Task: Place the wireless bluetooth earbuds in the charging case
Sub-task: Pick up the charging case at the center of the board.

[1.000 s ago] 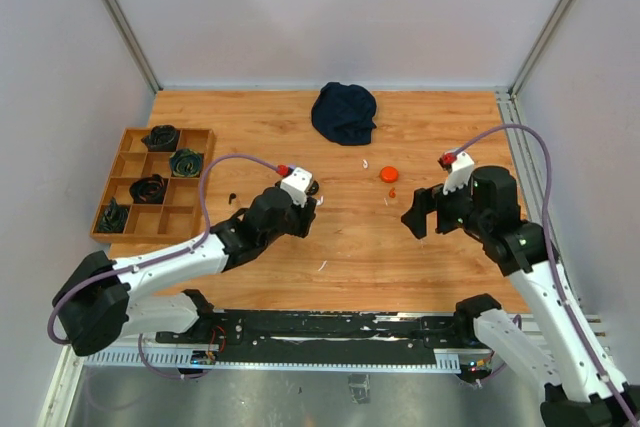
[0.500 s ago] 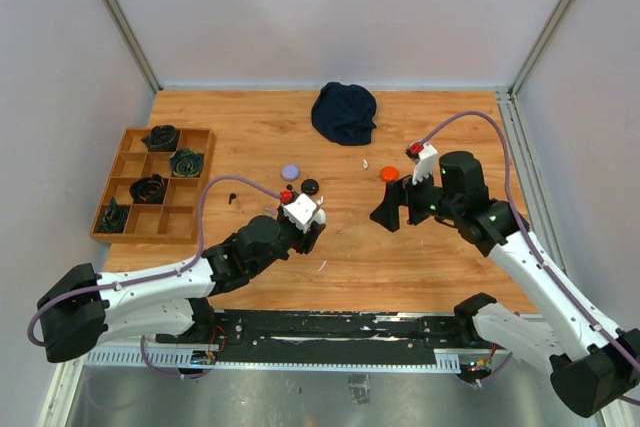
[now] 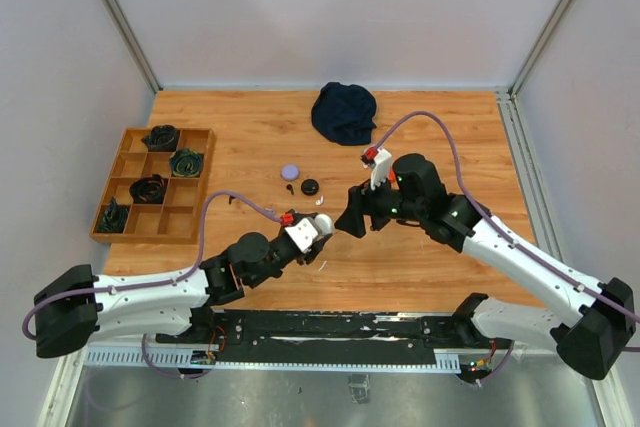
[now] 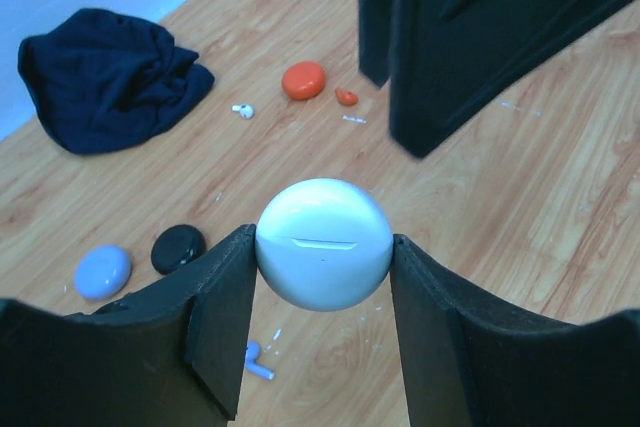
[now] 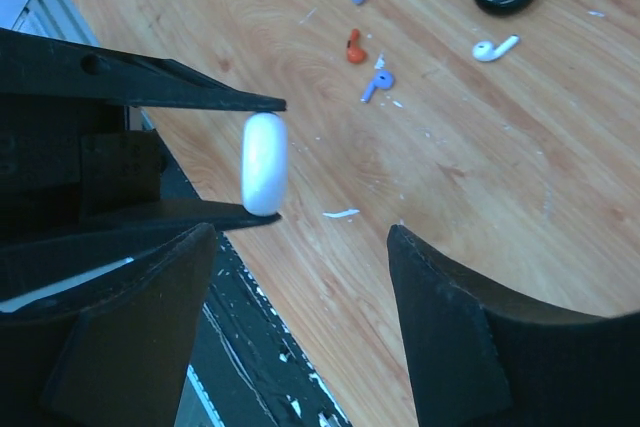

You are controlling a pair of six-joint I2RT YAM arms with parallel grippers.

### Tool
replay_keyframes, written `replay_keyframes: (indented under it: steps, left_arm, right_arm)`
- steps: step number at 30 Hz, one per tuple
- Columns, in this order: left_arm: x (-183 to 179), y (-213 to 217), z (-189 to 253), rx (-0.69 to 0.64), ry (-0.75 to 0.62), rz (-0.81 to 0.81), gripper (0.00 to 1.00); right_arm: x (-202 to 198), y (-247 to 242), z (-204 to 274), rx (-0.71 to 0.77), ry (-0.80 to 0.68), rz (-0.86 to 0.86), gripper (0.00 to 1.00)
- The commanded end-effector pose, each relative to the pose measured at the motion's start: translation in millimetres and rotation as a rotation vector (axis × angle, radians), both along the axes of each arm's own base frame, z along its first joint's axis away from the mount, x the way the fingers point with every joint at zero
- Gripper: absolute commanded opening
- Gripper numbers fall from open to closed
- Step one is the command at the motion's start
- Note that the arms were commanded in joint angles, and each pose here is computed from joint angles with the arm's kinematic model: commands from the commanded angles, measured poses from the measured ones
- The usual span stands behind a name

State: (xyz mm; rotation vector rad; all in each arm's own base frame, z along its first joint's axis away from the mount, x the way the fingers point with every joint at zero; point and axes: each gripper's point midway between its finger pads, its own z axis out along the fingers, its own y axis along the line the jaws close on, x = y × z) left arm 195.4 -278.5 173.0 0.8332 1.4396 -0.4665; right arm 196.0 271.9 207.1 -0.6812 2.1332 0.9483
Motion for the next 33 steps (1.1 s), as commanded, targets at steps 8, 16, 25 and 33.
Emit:
replay_keyframes:
  steps: [8, 16, 25, 33]
  left_arm:
    - [-11, -10, 29, -0.071, -0.093, -0.055, 0.38]
    - [-13, -9, 33, -0.086, -0.099, -0.063, 0.38]
    - [-17, -8, 31, -0.097, -0.091, -0.078, 0.56]
    - [-23, 1, 36, -0.137, -0.089, -0.088, 0.75]
  right_arm:
    - [-10, 42, 13, 0.046, -0.036, 0.059, 0.55]
    - [-11, 47, 11, 0.037, -0.047, 0.074, 0.39]
    - [-14, 43, 20, 0.025, -0.114, 0.120, 0.18]
    - [-19, 32, 34, -0.023, -0.221, 0.199, 0.13]
